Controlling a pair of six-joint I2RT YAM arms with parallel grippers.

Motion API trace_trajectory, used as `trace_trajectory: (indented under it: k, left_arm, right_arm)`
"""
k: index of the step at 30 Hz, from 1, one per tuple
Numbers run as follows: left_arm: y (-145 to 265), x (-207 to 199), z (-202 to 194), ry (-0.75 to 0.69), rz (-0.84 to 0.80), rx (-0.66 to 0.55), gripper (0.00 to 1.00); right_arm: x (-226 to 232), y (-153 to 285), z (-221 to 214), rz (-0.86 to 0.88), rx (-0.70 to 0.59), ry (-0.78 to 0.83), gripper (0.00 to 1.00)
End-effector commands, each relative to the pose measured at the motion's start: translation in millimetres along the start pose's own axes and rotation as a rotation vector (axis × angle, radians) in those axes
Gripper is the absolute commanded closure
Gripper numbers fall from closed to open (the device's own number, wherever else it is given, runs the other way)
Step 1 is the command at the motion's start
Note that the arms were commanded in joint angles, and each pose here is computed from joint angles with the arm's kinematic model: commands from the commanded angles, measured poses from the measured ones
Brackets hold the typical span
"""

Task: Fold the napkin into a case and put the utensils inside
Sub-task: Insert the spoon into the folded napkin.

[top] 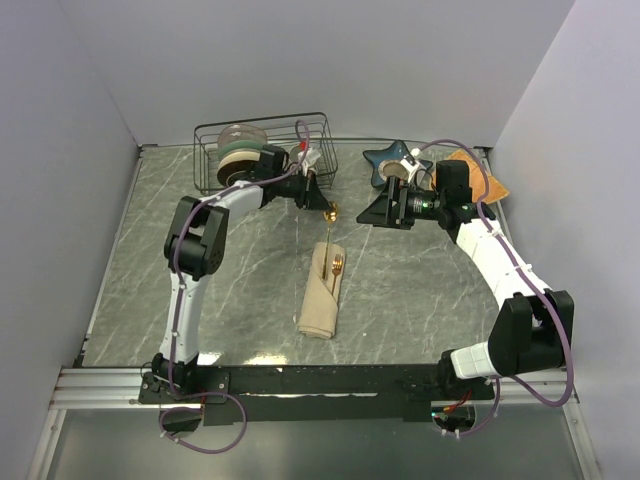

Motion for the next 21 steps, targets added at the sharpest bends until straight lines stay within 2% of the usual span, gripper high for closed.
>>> trace_trajectory:
  k: [1, 9, 21]
  left_arm:
    - [-7.7, -12.4, 14.2, -0.100, -0.074, -0.008, 0.99]
    - [-3.3, -14.8, -7.7, -0.078, -0.086, 0.040, 0.99]
    - [2.6, -39.1, -18.0, -0.059, -0.103, 0.033, 0.99]
  right_arm:
    - [7.9, 5.8, 12.9, 0.026, -0.037, 0.039, 0.00]
    - [4.5, 4.4, 15.0, 0.030, -0.036, 0.025, 0.00]
    - [5.3, 2.0, 15.7, 0.065, -0.021, 0.012, 0.00]
Point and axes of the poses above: each gripper's point midway between its finger pads, its own y axis back along the fingers, its own x axis along the line the jaws close on, z = x × y, the point moved 3 cm from there along y, back along the fingers, and after that the axes turned 9 degrees about y, right-handed, at the moved point
